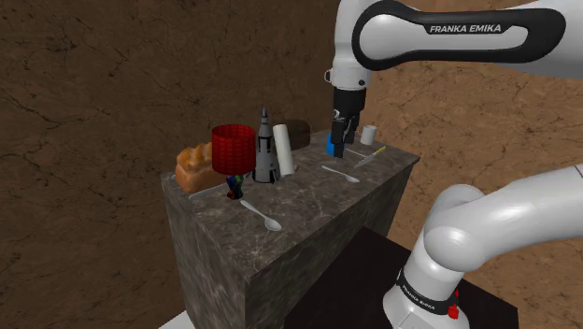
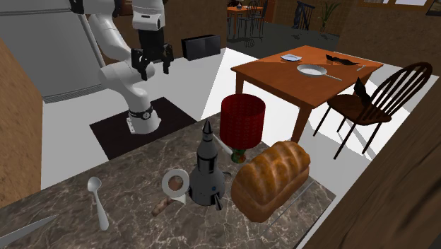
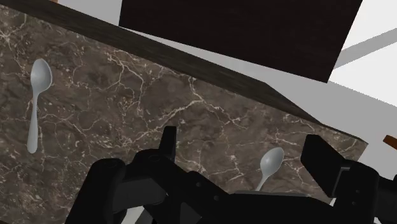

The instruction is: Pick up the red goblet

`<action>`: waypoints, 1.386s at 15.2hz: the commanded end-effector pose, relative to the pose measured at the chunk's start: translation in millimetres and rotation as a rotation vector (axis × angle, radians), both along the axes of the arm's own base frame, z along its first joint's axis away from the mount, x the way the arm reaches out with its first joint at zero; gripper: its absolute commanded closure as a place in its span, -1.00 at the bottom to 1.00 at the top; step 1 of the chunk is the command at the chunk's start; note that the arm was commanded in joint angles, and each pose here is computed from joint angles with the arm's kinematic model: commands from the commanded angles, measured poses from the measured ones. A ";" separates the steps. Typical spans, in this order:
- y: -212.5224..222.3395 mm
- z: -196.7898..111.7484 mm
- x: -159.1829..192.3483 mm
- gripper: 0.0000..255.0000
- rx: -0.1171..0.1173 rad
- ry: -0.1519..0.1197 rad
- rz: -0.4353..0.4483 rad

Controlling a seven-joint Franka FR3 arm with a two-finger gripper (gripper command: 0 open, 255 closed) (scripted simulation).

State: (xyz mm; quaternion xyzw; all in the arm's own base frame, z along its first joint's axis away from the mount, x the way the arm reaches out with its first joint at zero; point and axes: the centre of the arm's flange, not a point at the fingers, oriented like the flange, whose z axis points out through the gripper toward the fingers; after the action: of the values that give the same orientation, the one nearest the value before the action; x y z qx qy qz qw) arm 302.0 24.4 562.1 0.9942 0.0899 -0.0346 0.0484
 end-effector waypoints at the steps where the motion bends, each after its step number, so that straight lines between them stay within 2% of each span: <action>1: 0.0 0.0 0.0 -1.00 0.000 0.000 0.000; 21: 116.2 -8.5 221.6 -1.00 0.095 -0.049 -0.029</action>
State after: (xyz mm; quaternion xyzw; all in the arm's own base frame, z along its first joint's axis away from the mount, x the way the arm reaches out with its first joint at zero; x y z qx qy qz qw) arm 510.9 135.0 554.6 0.9970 0.0772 -0.0082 0.0054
